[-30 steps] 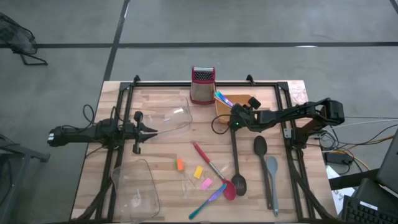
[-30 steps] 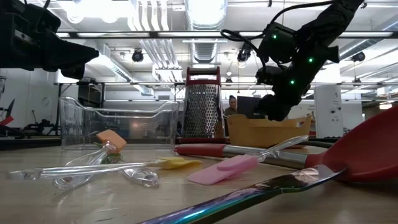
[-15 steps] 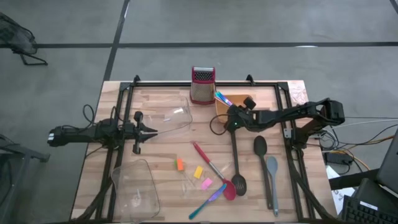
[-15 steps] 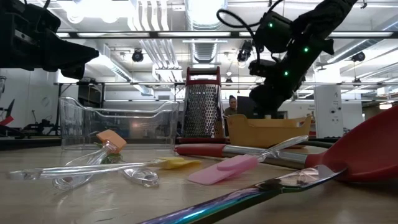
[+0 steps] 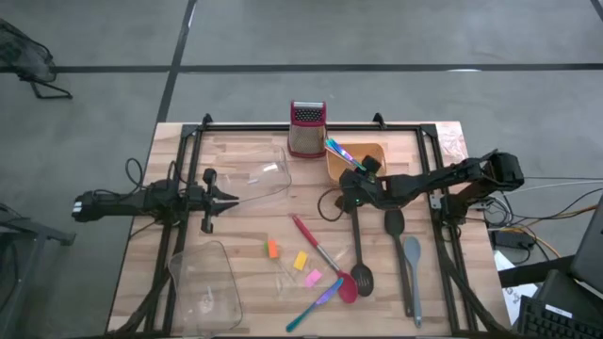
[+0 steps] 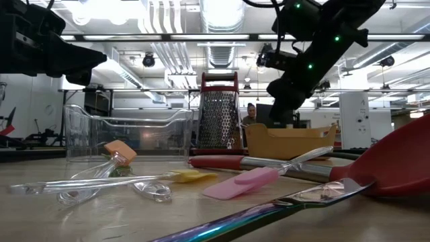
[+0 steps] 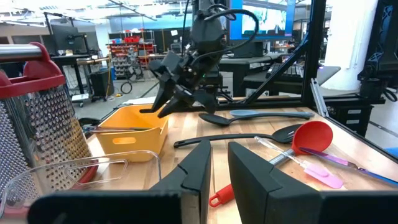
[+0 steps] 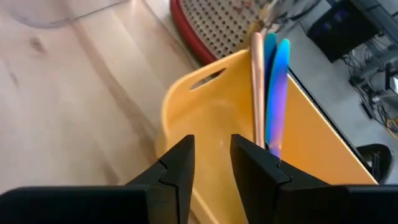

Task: Pick & Place Kitchen Items
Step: Put the blue knife into the yellow bin

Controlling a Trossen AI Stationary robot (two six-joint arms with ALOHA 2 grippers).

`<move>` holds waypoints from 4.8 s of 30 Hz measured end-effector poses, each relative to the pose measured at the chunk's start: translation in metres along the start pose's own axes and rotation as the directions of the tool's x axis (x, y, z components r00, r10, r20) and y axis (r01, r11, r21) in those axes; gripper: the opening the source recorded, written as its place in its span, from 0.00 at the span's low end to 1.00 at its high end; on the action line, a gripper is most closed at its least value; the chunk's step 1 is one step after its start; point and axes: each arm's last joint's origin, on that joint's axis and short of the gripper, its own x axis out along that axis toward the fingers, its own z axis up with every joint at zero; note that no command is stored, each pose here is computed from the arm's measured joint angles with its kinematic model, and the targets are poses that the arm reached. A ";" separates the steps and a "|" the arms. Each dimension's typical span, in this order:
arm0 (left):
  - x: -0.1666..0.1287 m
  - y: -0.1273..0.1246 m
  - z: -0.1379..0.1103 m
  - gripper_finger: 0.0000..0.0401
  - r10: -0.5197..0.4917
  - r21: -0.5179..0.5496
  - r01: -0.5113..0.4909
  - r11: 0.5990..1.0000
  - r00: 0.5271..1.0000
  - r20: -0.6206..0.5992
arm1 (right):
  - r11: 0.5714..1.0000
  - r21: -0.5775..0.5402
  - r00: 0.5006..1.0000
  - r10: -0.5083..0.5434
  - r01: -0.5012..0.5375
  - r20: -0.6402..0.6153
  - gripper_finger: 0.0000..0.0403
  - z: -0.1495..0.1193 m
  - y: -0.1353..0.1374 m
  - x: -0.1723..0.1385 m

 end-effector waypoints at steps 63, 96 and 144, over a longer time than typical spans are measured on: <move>0.000 0.000 0.000 0.16 0.000 0.000 0.000 1.000 1.000 -0.001 | 0.591 -0.464 0.614 0.780 -0.660 0.121 0.49 0.008 0.215 -0.137; 0.000 0.000 0.000 0.16 0.000 0.000 0.000 1.000 1.000 -0.002 | 0.505 -0.532 0.730 0.538 -0.680 -0.423 0.36 0.002 0.306 -0.135; 0.000 0.000 0.000 0.16 0.000 0.000 0.000 1.000 1.000 -0.001 | 0.519 -0.462 0.694 0.493 -0.719 -0.525 0.13 -0.001 0.297 -0.097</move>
